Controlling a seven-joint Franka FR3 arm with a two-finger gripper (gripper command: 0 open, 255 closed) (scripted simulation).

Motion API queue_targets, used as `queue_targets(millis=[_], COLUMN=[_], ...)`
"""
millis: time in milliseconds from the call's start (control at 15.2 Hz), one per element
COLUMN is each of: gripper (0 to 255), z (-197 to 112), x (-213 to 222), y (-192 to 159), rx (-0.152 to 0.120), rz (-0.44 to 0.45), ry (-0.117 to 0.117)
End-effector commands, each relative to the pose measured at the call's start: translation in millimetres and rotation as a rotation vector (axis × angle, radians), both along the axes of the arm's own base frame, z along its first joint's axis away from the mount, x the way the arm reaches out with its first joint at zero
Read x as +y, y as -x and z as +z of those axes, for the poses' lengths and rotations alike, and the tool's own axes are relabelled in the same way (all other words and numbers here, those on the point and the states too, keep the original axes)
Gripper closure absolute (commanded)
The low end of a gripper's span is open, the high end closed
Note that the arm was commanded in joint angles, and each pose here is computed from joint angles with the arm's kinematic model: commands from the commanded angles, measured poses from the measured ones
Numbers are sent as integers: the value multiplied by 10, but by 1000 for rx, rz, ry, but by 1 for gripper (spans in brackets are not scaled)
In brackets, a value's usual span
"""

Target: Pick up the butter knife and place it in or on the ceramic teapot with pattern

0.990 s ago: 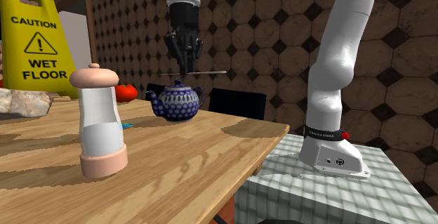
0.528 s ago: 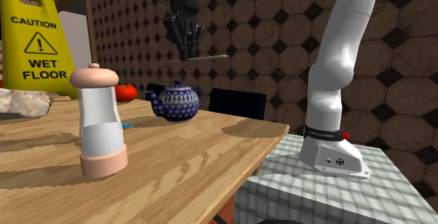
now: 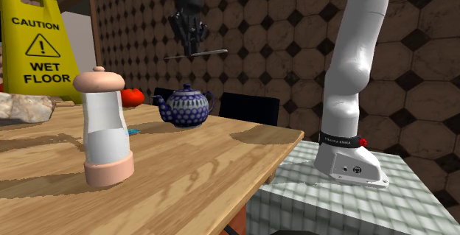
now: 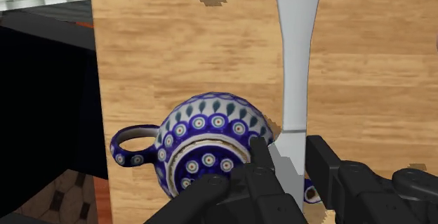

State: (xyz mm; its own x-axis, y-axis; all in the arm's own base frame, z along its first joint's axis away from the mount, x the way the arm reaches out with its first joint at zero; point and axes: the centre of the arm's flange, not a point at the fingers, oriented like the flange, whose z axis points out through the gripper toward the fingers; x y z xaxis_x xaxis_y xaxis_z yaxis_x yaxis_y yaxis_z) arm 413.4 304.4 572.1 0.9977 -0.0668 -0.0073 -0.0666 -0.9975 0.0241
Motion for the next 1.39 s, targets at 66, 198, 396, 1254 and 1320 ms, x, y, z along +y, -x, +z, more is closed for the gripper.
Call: queue_targets(millis=[66,198,396,1254,1320], gripper=[255,255,255,255,255], z=[-16,8,42,-644,-697], x=[-247,-409,-649,-649,-649], y=[-330,-537,-844,-844,-844], rx=[0,0,0,0,0], rz=[1,1,1,1,1], ry=[0,0,0,0,0])
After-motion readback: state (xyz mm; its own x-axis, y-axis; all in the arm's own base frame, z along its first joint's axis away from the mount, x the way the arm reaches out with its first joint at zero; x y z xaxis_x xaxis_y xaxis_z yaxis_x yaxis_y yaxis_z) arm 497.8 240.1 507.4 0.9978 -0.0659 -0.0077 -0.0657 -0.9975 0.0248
